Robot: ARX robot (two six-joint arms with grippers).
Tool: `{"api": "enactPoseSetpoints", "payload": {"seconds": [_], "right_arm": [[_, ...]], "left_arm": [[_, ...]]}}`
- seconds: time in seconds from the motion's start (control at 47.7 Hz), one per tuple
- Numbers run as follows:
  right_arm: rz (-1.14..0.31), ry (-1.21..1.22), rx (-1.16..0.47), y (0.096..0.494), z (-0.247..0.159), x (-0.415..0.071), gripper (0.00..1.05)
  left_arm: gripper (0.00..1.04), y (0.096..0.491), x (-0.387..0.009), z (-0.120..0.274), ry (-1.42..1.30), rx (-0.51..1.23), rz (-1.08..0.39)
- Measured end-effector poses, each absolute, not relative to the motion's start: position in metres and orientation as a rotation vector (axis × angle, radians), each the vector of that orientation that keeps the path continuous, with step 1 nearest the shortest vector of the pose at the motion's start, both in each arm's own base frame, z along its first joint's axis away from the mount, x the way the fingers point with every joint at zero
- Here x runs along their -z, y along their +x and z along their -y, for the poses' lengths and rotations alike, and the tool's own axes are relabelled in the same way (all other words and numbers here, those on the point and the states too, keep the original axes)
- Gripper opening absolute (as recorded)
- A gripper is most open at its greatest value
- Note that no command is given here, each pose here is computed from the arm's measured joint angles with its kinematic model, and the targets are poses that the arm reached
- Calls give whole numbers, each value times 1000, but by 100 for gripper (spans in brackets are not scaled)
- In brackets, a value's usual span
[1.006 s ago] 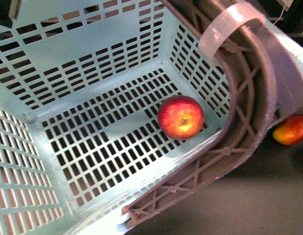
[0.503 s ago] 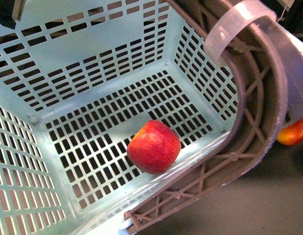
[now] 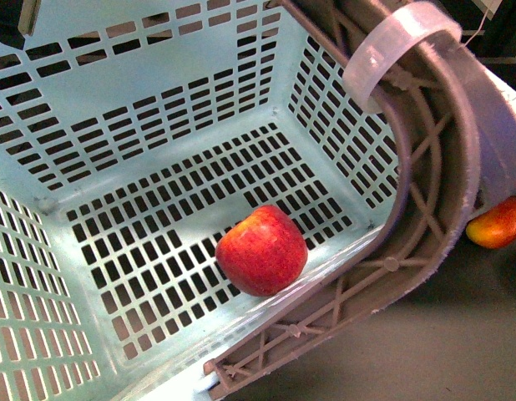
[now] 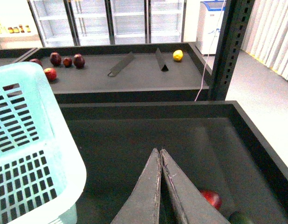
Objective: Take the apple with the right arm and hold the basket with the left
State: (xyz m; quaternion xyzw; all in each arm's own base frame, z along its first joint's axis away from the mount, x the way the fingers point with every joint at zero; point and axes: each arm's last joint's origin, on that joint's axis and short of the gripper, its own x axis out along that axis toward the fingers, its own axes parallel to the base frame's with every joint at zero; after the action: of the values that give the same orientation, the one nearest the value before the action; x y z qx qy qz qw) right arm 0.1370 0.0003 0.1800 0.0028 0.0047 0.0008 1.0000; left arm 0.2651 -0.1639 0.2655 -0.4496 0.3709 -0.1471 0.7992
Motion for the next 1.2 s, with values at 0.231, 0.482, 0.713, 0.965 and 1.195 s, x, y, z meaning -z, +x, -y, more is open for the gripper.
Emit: {"api": "enactPoseSetpoints", "payload": {"seconds": [0.231,0.482,0.713,0.965,1.195], "right_arm": [[-10,6,-1,128,0,-174,2],[18,5,0,122,0,-172,2],[18,5,0,115,0,-173,2],[18,5,0,111,0,-172,2],[-11,5,-3,103,0,-168,2]], "left_arm": [[5,265,-266,164,-965,318,-798],[5,265,-266,164,-965,316,-796],[5,265,-266,164,-965,316,-797],[5,265,-266,164,-965,316,-796],[5,265,-266,164,-965,317,-797]]}}
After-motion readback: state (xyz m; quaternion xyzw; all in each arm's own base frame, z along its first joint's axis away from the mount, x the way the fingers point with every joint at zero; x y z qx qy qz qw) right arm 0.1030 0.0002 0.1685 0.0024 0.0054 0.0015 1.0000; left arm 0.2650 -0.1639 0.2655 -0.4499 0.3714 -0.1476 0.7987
